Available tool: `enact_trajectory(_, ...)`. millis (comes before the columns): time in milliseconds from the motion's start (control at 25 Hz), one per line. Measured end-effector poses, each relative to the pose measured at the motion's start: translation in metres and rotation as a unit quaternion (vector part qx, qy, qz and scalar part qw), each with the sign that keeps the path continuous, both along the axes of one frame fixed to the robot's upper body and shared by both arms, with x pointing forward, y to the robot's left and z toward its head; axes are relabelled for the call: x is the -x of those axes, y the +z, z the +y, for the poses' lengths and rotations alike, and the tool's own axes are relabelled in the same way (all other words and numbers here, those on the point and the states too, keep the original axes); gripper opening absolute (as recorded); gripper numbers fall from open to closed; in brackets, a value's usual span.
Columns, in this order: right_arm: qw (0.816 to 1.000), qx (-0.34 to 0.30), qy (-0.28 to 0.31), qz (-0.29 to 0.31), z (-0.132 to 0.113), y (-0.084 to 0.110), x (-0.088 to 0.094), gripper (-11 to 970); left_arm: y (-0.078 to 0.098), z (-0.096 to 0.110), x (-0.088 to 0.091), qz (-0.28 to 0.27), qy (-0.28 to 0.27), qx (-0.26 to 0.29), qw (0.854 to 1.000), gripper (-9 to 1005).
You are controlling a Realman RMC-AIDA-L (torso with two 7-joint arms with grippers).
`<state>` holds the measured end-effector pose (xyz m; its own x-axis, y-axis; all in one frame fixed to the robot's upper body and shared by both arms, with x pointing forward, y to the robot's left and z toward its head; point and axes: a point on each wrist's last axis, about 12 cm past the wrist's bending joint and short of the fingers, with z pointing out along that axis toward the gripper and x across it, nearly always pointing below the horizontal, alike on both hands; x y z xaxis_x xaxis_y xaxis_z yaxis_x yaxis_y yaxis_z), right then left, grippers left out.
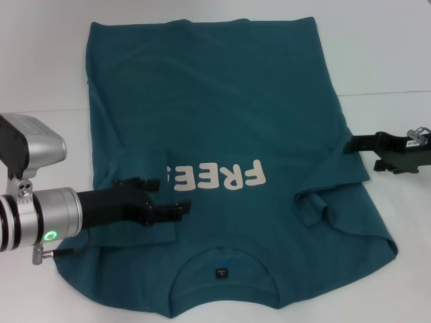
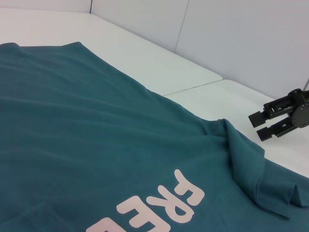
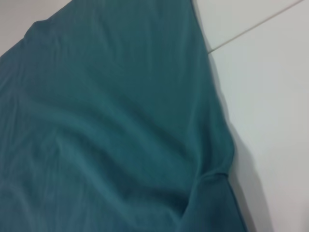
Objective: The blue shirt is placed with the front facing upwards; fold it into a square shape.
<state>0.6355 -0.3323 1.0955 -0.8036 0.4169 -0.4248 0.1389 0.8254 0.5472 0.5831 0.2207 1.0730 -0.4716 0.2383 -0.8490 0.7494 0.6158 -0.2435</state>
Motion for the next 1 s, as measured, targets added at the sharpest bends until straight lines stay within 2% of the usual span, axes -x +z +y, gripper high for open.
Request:
enact_trajectory(40, 1.000, -0.001, 0.001, 0.001, 0.001, -0.001, 0.000, 901, 0.000, 0.000, 0.000, 0.000, 0.000, 0.000, 1.000, 920)
enact_trajectory(600, 1.000, 0.006, 0.004, 0.011, 0.012, -0.010, -0.004, 897, 0.000, 0.000, 0.000, 0.000, 0.001, -0.001, 1.000, 920)
enact_trajectory(840, 1.000, -0.001, 0.020, 0.007, 0.024, -0.008, -0.008, 897, 0.000, 0.000, 0.000, -0.001, 0.002, -0.001, 1.000, 920)
enact_trajectory(1000, 0.999, -0.028, 0.026, -0.004, 0.033, -0.004, -0.010, 898, 0.000, 0.001, 0.000, -0.001, 0.003, -0.002, 1.000, 920)
